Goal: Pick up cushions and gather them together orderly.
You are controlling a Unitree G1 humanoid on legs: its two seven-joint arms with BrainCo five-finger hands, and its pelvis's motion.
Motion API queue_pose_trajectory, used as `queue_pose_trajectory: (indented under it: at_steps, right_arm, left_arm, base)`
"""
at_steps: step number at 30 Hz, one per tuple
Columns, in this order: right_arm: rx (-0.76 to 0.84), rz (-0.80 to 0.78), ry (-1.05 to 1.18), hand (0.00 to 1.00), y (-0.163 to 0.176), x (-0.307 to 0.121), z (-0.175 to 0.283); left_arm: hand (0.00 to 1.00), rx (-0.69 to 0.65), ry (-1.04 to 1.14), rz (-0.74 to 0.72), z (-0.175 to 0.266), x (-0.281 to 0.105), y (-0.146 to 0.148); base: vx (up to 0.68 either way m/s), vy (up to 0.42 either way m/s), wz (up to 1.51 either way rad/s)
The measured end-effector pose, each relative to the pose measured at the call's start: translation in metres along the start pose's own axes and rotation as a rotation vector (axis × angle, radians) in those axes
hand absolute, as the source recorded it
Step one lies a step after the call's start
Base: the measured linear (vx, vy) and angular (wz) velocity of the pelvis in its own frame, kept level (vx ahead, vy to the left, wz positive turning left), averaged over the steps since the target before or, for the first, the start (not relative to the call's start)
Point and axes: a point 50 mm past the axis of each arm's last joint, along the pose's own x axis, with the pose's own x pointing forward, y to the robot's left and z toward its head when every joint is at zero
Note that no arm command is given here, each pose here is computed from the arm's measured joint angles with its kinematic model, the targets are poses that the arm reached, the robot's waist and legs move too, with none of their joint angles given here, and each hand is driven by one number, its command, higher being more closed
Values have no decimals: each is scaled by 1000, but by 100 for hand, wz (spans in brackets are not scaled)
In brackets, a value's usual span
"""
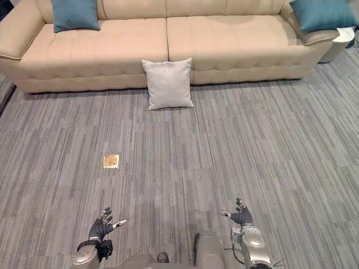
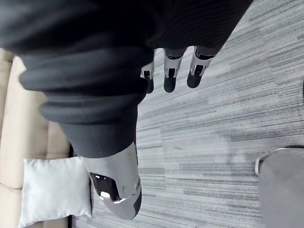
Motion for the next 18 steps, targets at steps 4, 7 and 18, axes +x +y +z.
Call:
queue_pose_trajectory:
  at_steps: [4, 7, 18]
  right_arm:
    - [-17, -4, -44, 0, -3, 2, 11]
    - [-33, 10, -64, 0, -1, 3, 16]
    - [-25, -19, -86, 0, 0, 7, 23]
  left_arm:
    - [0, 9, -37, -7, 12, 6, -1]
    - [0, 3, -32, -9, 10, 6, -4]
    - [0, -16, 19, -3, -9, -5, -5]
  base:
    - [573, -171, 39]
    - [656, -280, 18]
    - [570, 29, -32]
